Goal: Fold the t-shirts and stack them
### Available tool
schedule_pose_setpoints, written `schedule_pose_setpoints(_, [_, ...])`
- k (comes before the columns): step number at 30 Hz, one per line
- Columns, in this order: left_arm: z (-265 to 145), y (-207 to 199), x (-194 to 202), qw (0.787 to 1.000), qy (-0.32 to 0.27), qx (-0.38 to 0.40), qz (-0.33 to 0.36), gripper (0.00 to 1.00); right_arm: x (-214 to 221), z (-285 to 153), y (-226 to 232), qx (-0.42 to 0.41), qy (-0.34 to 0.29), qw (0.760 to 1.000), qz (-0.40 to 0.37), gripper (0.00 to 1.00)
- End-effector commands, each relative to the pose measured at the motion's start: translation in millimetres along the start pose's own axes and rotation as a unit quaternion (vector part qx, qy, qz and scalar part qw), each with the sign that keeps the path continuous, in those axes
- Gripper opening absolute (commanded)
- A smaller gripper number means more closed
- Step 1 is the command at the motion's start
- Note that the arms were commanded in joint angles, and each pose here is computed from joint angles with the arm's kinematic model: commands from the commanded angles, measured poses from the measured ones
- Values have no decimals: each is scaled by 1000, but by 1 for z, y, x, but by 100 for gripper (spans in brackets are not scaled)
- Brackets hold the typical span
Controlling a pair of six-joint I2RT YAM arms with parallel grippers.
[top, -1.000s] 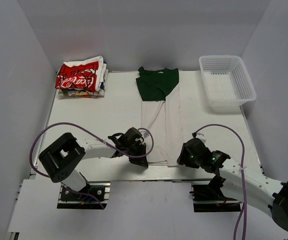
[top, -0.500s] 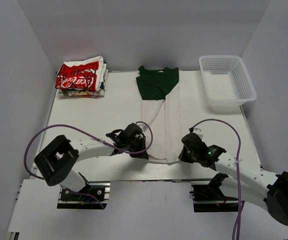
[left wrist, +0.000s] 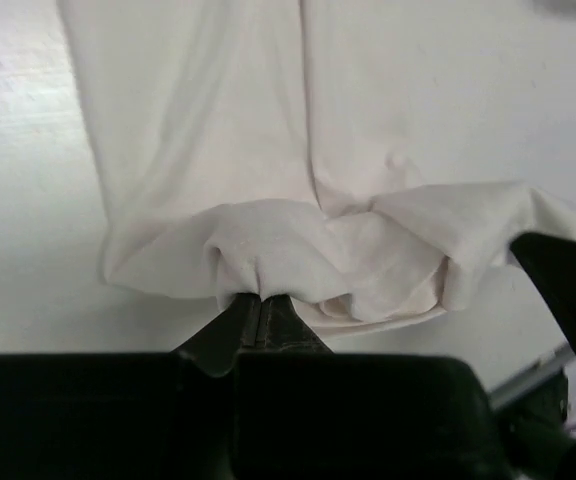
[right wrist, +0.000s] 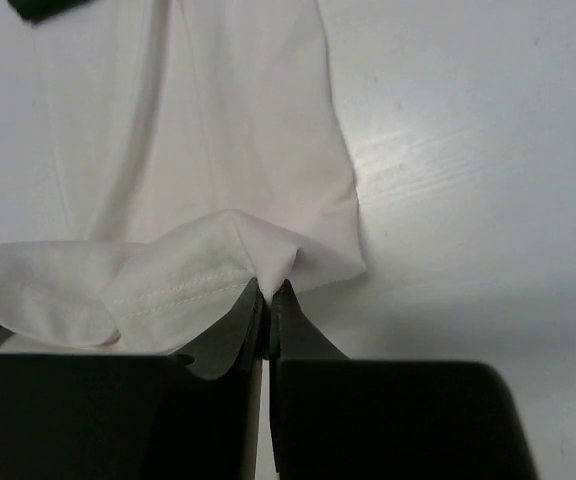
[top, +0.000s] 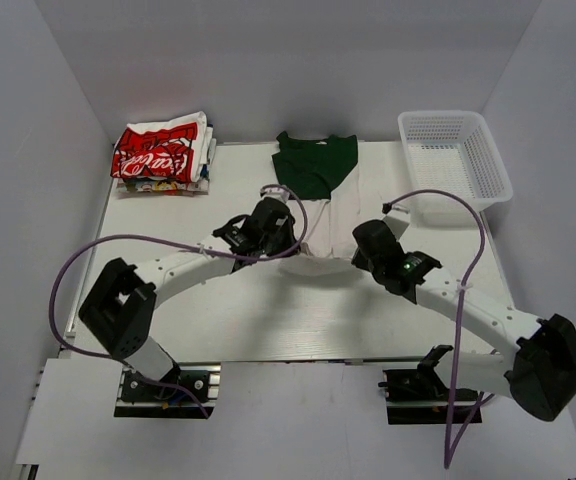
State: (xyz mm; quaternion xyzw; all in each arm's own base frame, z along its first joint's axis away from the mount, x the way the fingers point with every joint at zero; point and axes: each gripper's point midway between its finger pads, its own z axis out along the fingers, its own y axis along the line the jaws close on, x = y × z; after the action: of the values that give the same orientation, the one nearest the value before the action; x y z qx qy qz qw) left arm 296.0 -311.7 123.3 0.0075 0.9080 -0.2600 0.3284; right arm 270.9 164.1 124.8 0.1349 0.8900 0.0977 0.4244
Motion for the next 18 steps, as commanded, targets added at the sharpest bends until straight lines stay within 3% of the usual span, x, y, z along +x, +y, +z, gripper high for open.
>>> schedule_pose_setpoints(1, [10, 6, -45, 999, -38, -23, 8, 0, -59, 12, 12, 21, -89, 995, 29, 0])
schedule_pose_setpoints(5, [31, 9, -75, 998, -48, -27, 16, 0, -78, 43, 13, 54, -88, 995, 12, 0])
schedule_pose_setpoints(9, [51, 19, -93, 999, -42, -29, 11, 0, -103, 65, 32, 25, -82, 996, 17, 0])
schedule_pose_setpoints(18, [86, 35, -126, 999, -41, -22, -4, 0, -104, 129, 42, 22, -33, 999, -15, 0])
